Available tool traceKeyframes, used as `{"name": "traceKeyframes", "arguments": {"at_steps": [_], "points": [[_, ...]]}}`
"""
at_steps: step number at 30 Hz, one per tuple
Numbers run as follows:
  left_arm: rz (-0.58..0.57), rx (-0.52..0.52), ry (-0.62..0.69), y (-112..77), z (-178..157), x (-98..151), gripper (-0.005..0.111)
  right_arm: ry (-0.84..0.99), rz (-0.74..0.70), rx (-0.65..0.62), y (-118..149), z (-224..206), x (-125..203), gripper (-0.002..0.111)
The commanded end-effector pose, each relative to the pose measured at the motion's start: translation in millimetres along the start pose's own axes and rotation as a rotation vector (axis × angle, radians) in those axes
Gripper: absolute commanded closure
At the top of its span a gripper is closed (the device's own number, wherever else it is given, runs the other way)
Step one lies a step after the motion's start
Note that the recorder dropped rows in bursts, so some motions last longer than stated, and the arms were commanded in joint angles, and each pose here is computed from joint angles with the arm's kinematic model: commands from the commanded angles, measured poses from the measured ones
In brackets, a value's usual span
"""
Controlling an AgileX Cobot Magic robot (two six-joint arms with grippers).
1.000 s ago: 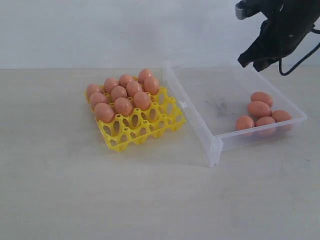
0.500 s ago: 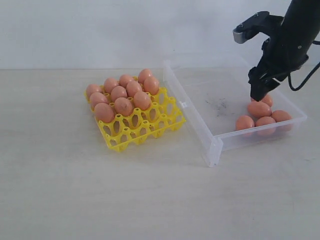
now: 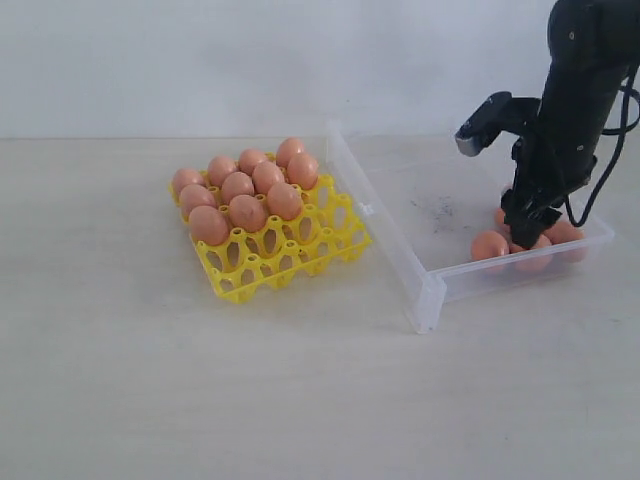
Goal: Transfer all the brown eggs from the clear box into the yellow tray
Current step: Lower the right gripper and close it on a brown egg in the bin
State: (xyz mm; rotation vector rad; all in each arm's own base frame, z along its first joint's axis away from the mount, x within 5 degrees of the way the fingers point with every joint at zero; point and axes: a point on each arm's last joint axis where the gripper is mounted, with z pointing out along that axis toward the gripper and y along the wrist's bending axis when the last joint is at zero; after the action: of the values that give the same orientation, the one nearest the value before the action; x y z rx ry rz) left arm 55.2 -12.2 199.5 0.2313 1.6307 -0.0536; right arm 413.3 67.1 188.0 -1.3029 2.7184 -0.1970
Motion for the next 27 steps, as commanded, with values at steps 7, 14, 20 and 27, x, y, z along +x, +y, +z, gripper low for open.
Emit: {"name": "traceKeyframes", "arguments": {"at_steps": [7, 14, 20, 27], "points": [[-0.014, 0.007, -0.001, -0.6, 0, 1, 0.029, -0.104, -0.051, 0.117, -10, 6, -12, 0.042], [-0.014, 0.007, -0.001, -0.6, 0, 1, 0.029, -0.081, -0.073, 0.116, -13, 42, -15, 0.042], [-0.014, 0.007, -0.001, -0.6, 0, 1, 0.029, -0.120, -0.077, 0.161, -17, 46, -19, 0.052], [-0.014, 0.007, -0.001, -0.6, 0, 1, 0.029, -0.086, 0.023, 0.138, -26, 60, -8, 0.074]]}}
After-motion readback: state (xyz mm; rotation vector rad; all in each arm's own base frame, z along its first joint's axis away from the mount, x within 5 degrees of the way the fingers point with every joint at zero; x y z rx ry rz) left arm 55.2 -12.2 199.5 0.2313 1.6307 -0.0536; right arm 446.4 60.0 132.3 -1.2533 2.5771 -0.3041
